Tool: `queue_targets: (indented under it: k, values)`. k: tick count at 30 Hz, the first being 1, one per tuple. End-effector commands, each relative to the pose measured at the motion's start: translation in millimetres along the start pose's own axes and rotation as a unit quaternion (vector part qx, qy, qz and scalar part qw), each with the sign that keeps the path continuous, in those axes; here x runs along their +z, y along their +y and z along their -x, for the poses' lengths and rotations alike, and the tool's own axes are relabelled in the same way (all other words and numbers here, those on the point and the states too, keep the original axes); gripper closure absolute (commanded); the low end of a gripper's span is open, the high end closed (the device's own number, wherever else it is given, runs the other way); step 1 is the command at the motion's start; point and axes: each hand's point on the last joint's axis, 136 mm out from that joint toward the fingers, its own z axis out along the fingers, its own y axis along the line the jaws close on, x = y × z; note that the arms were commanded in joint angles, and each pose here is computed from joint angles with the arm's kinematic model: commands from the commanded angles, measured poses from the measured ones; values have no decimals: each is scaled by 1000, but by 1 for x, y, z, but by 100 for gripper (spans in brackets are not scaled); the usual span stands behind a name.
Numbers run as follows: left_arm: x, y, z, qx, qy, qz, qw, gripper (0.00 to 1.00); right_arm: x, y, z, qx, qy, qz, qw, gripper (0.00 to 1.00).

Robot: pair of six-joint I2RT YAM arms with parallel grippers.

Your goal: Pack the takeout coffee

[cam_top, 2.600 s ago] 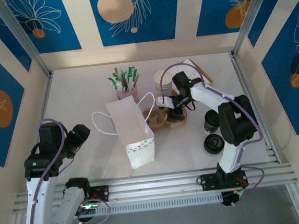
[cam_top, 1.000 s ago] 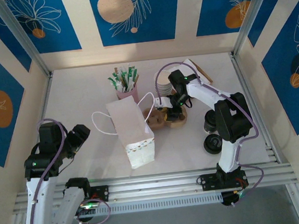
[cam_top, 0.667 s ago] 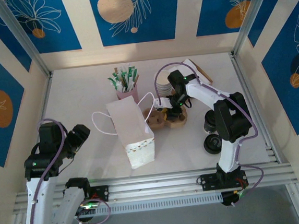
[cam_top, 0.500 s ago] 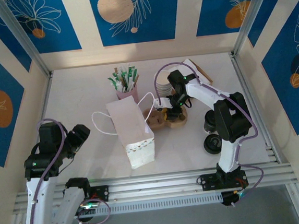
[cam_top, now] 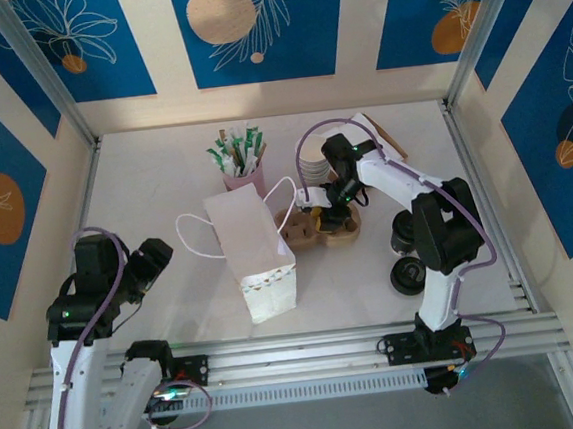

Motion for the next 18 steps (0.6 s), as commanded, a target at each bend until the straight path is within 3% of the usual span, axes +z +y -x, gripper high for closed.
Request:
queue_targets:
  k: [1, 10, 14, 17, 18]
  values:
    - [-6, -6, 6, 3, -11, -11, 1000, 22, -23, -3, 24, 0, -40, -19, 999, 58]
    - [-7, -6, 6, 1, -12, -8, 1000, 22, -35, -6, 32, 29, -88, -24, 995, 58]
    - [-6, -6, 7, 1, -13, -8, 1000, 22, -23, 2, 17, 14, -43, -11, 999, 58]
    - [-5, -7, 7, 1, -11, -7, 1000, 22, -35, -1, 31, 39, -103, -19, 994, 58]
    - [-5, -7, 8, 1, -11, -7, 1000, 22, -33, 2, 30, 31, -92, -16, 995, 58]
